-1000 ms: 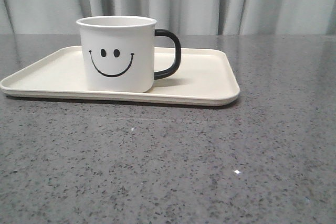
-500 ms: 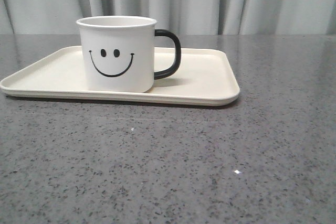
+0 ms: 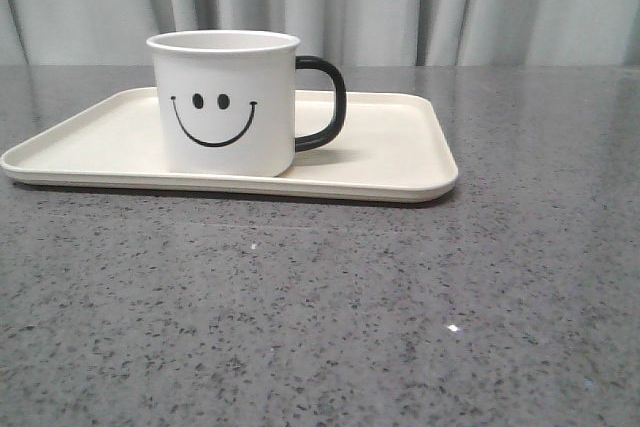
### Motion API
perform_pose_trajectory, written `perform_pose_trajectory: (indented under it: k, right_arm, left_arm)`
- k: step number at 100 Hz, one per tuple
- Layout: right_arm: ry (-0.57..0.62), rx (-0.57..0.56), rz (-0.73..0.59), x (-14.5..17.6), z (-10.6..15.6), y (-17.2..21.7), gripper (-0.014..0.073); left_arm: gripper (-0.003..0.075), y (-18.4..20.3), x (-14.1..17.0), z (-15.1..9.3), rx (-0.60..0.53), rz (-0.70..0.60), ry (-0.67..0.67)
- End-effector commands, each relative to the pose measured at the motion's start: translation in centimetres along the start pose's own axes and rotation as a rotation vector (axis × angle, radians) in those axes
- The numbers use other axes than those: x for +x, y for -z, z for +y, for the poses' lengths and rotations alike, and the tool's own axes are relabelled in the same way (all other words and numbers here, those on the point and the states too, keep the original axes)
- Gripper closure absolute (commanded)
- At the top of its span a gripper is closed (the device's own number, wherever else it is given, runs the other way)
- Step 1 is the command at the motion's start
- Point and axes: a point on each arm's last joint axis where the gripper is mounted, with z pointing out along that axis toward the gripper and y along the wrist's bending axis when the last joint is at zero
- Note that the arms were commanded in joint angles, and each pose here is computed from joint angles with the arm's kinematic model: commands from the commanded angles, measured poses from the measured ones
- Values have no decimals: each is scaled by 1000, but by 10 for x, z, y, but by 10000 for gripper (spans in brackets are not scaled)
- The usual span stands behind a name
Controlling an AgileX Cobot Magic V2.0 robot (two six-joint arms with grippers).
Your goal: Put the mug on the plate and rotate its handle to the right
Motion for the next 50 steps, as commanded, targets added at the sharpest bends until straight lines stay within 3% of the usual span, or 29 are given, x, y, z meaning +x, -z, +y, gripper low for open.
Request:
perform_pose_trajectory:
  k: [1,12,50]
  right_arm:
    - [6,55,-110,-2,1,13,656]
    - [21,83,-163,13,6,23,656]
    - [-181,61,-63,74,7,-7,656]
  left_arm:
    - [740,2,-6,0,4,-87,11]
    - [740,2,-6,0,4,-87,11]
    - [740,2,-6,0,4,-87,11]
